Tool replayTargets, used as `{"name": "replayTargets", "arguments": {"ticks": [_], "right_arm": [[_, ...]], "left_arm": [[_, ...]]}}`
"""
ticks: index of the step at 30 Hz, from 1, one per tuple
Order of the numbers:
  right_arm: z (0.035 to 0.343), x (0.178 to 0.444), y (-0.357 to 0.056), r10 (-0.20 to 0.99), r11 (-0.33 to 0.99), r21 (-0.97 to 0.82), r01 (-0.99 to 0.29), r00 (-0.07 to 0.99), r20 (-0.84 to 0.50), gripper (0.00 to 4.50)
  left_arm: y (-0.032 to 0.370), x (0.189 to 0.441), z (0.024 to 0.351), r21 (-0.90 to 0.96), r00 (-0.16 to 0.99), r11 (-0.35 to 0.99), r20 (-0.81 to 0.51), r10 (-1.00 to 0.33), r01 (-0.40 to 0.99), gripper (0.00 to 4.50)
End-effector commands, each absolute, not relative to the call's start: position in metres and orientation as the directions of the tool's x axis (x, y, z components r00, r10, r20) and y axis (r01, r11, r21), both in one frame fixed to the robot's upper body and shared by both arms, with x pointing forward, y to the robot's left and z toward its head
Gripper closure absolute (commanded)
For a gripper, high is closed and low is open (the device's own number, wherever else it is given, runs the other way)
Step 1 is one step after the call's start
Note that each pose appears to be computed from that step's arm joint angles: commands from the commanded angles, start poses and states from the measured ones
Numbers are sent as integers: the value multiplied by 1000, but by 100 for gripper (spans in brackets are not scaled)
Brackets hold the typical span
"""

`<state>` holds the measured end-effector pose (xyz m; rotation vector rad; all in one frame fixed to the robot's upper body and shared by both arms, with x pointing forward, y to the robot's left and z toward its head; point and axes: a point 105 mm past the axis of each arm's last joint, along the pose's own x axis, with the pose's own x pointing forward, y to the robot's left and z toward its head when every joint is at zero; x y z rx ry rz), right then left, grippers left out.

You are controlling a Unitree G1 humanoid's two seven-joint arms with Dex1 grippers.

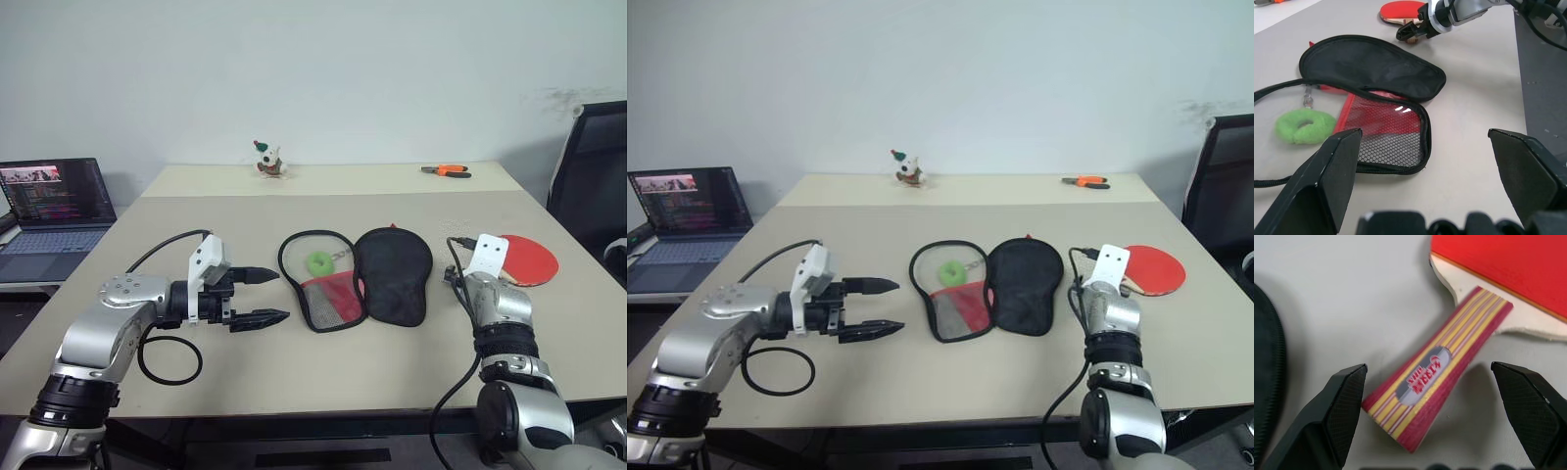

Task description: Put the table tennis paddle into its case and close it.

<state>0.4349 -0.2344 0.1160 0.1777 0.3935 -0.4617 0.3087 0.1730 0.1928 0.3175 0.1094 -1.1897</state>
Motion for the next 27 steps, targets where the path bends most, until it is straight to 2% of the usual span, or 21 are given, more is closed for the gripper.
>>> {"name": "replayTargets", "arguments": {"ticks": [1, 2, 9, 12, 19, 23, 27], "right_arm": [[132, 446, -234, -420, 880, 75, 468, 842, -338, 4], [132, 447, -235, -421, 883, 62, 465, 844, -332, 4], [132, 453, -247, -406, 908, -23, 418, 866, -294, 214], [132, 453, -252, -352, 934, -61, 352, 883, -309, 290], [130, 432, -259, -166, 985, -105, 135, 902, -398, 299], [131, 400, -254, -34, 997, -79, -3, 887, -461, 299], [123, 361, -252, 37, 991, -87, -98, 845, -533, 299]], "left_arm": [[173, 310, 204, 234, 382, 331, -226, -896, 914, 0], [173, 310, 204, 234, 384, 333, -225, -895, 913, 0], [175, 308, 203, 236, 392, 341, -224, -892, 910, 0], [175, 306, 203, 234, 393, 342, -225, -891, 910, 0], [174, 303, 201, 226, 386, 337, -230, -893, 914, 0], [172, 304, 199, 215, 373, 326, -236, -897, 921, 0], [167, 305, 197, 204, 353, 309, -237, -905, 929, 0]]}}
